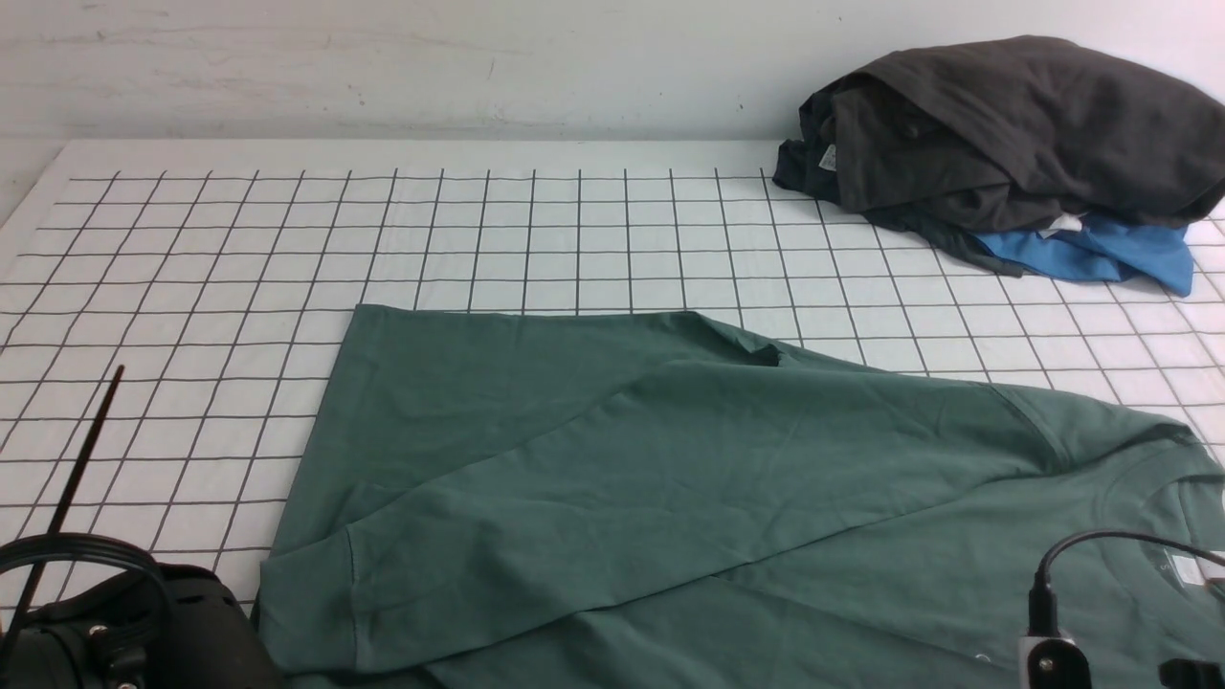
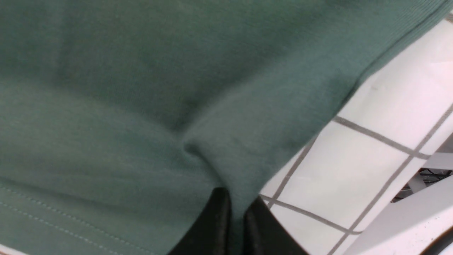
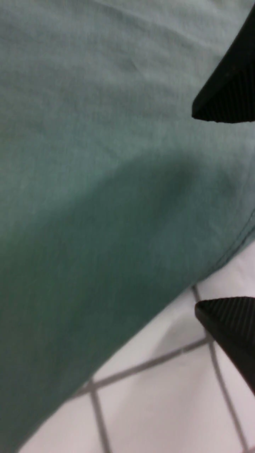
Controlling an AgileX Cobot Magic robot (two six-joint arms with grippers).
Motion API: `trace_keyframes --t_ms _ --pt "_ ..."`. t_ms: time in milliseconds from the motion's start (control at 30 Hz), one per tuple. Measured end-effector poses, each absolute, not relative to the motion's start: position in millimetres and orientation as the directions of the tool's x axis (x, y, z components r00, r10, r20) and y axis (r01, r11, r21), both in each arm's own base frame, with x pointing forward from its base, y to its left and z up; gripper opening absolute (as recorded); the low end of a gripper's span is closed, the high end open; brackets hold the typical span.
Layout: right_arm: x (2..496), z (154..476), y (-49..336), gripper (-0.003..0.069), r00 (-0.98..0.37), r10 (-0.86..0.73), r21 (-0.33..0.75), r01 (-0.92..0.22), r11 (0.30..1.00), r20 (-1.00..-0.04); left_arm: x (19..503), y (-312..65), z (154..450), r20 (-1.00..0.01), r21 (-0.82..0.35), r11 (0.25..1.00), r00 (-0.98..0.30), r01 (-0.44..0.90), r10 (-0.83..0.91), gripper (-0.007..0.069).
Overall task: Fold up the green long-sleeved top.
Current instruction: Use both arms simultaneously to clamp the lower edge of the clothing fabric, then use both arms to drag the lower edge of the fabric forward and fold it over the upper edge
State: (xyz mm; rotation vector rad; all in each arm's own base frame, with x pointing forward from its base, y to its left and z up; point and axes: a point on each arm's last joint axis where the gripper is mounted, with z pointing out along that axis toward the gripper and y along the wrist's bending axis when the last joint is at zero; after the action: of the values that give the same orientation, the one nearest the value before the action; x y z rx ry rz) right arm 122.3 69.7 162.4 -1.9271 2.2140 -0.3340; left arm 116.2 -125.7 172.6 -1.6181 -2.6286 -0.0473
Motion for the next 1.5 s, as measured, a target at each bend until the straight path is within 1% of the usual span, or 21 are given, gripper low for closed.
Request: trace_keyframes --t_ms 67,133,200,267,300,333,367,400,467,500,533,600,667,733,867,900,1133,1300,1333,1400,1500 --pt "124 163 70 0.0554 -0.125 -0.992 -0.305 -0.945 0.118 0.003 116 -126 173 0.062 -0.002 0.450 -0.449 0.893 0.891 0.0002" --pt "125 161 72 0.0494 -0.127 -0.992 -0.300 -0.946 0.123 -0.007 116 -126 173 0.062 -0.002 0.450 -0.449 0.893 0.891 0.0002" --pt "125 159 73 0.0459 -0.132 -0.991 -0.288 -0.949 0.129 -0.008 116 -126 173 0.062 -0.002 0.450 -0.449 0.893 0.891 0.0002" --pt "126 154 75 0.0370 -0.142 -0.990 -0.258 -0.957 0.136 0.005 116 -126 173 0.062 -0.002 0.450 -0.449 0.893 0.891 0.0002" --pt "125 153 75 0.0353 -0.143 -0.990 -0.252 -0.958 0.136 0.010 116 -126 173 0.062 -0.002 0.450 -0.449 0.893 0.891 0.0002" --pt "125 152 75 0.0318 -0.143 -0.990 -0.248 -0.959 0.135 0.012 116 -126 173 0.062 -0.002 0.450 -0.449 0.893 0.891 0.0002" --pt "126 152 75 0.0228 -0.139 -0.990 -0.242 -0.961 0.131 0.017 116 -126 173 0.065 -0.003 0.451 -0.449 0.893 0.891 0.0002" --pt "126 152 76 0.0206 -0.135 -0.991 -0.241 -0.962 0.126 0.019 116 -125 173 0.068 -0.004 0.451 -0.450 0.892 0.890 0.0002" --pt "131 158 78 0.0069 -0.122 -0.992 -0.248 -0.962 0.110 0.032 114 -123 174 0.097 -0.011 0.452 -0.449 0.892 0.888 0.0002" --pt "131 159 78 0.0061 -0.121 -0.992 -0.248 -0.962 0.109 0.033 113 -122 174 0.099 -0.011 0.452 -0.449 0.892 0.888 0.0002" --pt "137 168 82 0.0021 -0.116 -0.992 -0.259 -0.961 0.102 0.040 113 -120 178 0.117 -0.004 0.449 -0.446 0.893 0.888 0.0002" --pt "144 178 86 0.0012 -0.101 -0.994 -0.273 -0.958 0.085 0.045 116 -119 187 0.104 0.023 0.441 -0.441 0.897 0.891 0.0002" --pt "154 190 89 0.0011 -0.092 -0.995 -0.293 -0.953 0.076 0.041 126 -118 197 0.076 0.059 0.456 -0.459 0.888 0.885 0.0006" --pt "164 202 90 0.0010 -0.097 -0.995 -0.314 -0.946 0.083 0.030 141 -114 208 0.047 0.094 0.496 -0.502 0.863 0.864 0.0015" --pt "184 221 85 0.0010 -0.133 -0.991 -0.347 -0.929 0.130 -0.016 171 -106 233 -0.037 0.143 0.560 -0.561 0.816 0.827 0.0017" --pt "195 230 82 0.0010 -0.154 -0.987 -0.356 -0.921 0.157 -0.036 188 -102 248 -0.085 0.167 0.578 -0.573 0.799 0.815 0.0017" --pt "249 250 74 0.0010 -0.251 -0.959 -0.312 -0.908 0.280 -0.130 262 -85 295 -0.212 0.223 0.647 -0.611 0.730 0.763 0.0017" --pt "296 260 80 0.0010 -0.290 -0.941 -0.277 -0.903 0.330 -0.176 314 -82 309 -0.230 0.247 0.670 -0.629 0.700 0.742 0.0017" --pt "298 262 80 0.0010 -0.289 -0.940 -0.281 -0.901 0.331 -0.179 316 -82 309 -0.231 0.248 0.671 -0.630 0.699 0.742 0.0017" --pt "319 264 82 0.0010 -0.303 -0.935 -0.273 -0.898 0.344 -0.182 337 -83 309 -0.228 0.255 0.672 -0.632 0.695 0.741 0.0017" --pt "342 261 82 0.0010 -0.334 -0.925 -0.235 -0.899 0.370 -0.182 358 -83 306 -0.218 0.261 0.666 -0.629 0.699 0.746 0.0017"
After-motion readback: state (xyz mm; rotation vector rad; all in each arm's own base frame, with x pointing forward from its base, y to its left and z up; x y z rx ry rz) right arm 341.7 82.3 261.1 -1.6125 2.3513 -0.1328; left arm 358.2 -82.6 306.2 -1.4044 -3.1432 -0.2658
